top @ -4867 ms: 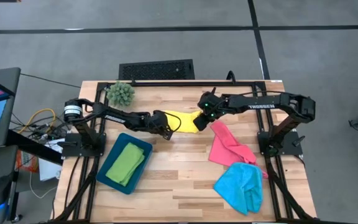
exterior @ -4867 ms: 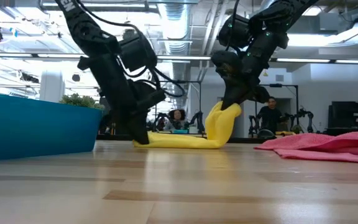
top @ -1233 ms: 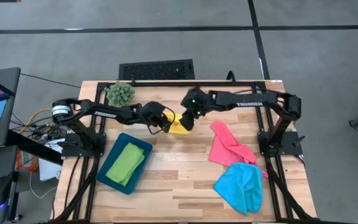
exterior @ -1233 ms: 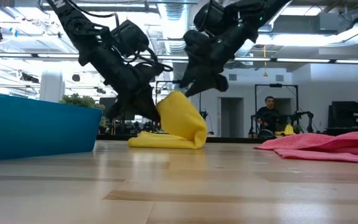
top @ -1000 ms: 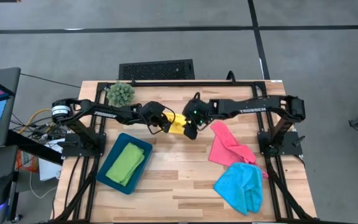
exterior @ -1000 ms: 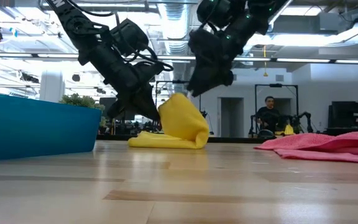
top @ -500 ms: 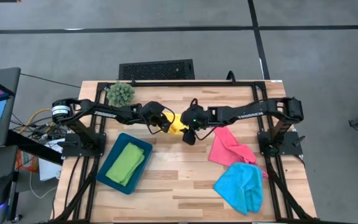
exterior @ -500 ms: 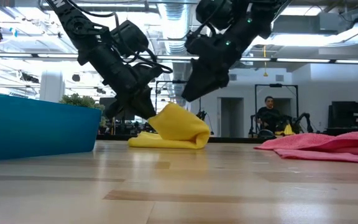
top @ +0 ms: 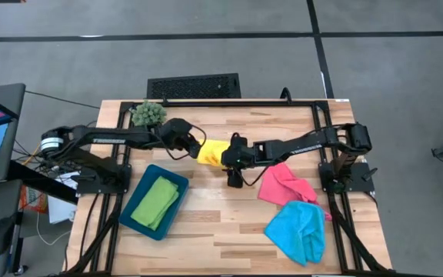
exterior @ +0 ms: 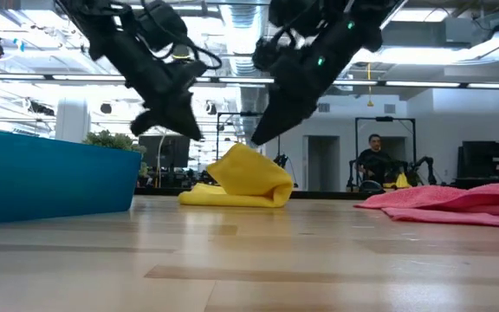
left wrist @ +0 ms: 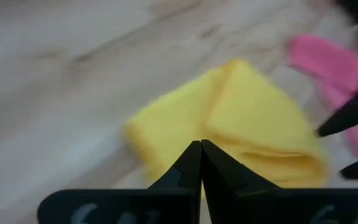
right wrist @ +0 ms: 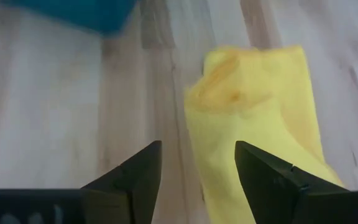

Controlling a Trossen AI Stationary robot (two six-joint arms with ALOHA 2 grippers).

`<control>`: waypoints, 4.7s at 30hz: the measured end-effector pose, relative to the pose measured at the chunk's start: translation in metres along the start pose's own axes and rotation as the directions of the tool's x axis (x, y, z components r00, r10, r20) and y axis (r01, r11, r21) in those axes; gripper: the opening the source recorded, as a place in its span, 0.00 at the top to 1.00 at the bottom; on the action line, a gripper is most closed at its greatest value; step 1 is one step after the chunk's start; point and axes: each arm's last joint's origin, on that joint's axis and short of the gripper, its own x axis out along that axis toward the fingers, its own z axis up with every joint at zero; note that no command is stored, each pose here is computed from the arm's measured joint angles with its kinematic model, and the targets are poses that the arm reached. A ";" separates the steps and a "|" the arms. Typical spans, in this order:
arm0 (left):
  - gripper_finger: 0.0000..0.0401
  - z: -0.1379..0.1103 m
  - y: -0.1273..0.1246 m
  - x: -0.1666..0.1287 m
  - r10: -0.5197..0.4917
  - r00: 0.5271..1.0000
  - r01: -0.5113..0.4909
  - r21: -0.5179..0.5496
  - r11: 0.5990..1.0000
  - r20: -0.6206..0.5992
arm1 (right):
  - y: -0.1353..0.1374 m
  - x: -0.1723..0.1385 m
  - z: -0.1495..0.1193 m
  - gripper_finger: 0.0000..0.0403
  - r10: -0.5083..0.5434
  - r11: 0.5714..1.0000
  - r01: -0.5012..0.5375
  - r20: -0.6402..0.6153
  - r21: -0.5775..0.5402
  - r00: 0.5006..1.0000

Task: Fold microfiber towels
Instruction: Fold the yellow microfiber towel

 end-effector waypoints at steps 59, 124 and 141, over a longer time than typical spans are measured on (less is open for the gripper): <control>1.00 -0.036 -0.008 0.062 0.028 0.991 -0.026 0.013 1.000 -0.131 | -0.028 0.042 0.005 0.98 -0.388 0.834 0.300 0.106 0.464 0.915; 1.00 -0.008 -0.003 -0.016 -0.253 0.937 0.302 -0.193 0.934 0.241 | -0.054 0.016 -0.053 0.56 -0.235 0.890 0.095 0.269 0.447 0.934; 1.00 -0.001 -0.051 0.063 0.077 0.962 -0.033 0.169 0.985 -0.263 | -0.038 0.052 -0.066 0.68 -0.178 0.903 0.057 0.251 0.425 0.951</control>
